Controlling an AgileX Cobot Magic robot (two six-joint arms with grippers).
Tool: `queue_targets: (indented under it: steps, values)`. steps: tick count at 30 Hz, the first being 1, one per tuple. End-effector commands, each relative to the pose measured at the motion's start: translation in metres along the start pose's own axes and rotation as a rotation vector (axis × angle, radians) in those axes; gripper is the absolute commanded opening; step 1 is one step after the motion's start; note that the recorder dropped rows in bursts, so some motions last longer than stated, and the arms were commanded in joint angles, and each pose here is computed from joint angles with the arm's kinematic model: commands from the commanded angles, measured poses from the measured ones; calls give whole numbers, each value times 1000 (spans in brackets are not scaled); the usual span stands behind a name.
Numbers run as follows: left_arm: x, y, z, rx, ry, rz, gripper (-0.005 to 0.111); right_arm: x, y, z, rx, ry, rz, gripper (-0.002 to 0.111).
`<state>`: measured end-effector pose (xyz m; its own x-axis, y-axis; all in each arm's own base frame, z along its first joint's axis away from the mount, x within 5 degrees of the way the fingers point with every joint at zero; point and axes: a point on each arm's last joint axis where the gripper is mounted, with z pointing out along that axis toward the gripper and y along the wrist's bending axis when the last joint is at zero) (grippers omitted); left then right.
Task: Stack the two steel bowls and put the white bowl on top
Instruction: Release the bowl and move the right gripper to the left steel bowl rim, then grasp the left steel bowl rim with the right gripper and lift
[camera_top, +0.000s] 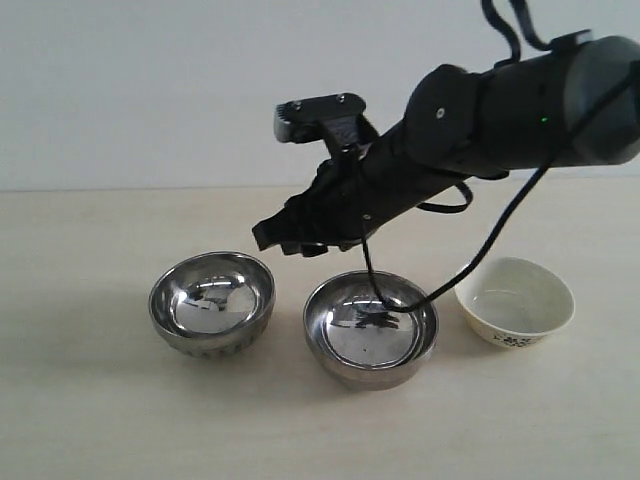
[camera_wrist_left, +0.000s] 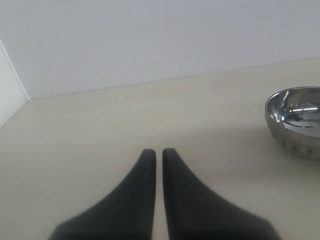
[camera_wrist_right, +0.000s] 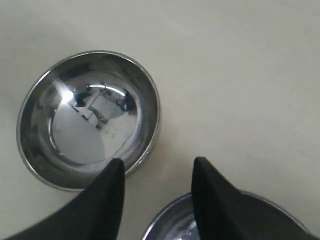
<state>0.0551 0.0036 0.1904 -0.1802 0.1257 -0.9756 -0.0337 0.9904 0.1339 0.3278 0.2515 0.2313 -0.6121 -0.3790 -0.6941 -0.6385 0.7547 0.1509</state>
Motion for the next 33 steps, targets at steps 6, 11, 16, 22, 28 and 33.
queue_targets:
  steps: [6,11,16,22,28,33]
  values:
    - [0,0,0,-1,-7,-17,4,2,1,47,-9,48,-6,38]
    - [0,0,0,-1,-7,-17,4,5,-3,67,-7,66,3,38]
    - [0,0,0,-1,-7,-17,4,9,-4,81,-8,84,11,38]
    - [0,0,0,-1,-7,-17,4,16,-7,93,4,85,16,38]
    - [0,0,0,-1,-7,-17,4,17,4,100,5,54,2,38]
    - [0,0,0,-1,-7,-17,4,22,14,108,-1,48,-12,38]
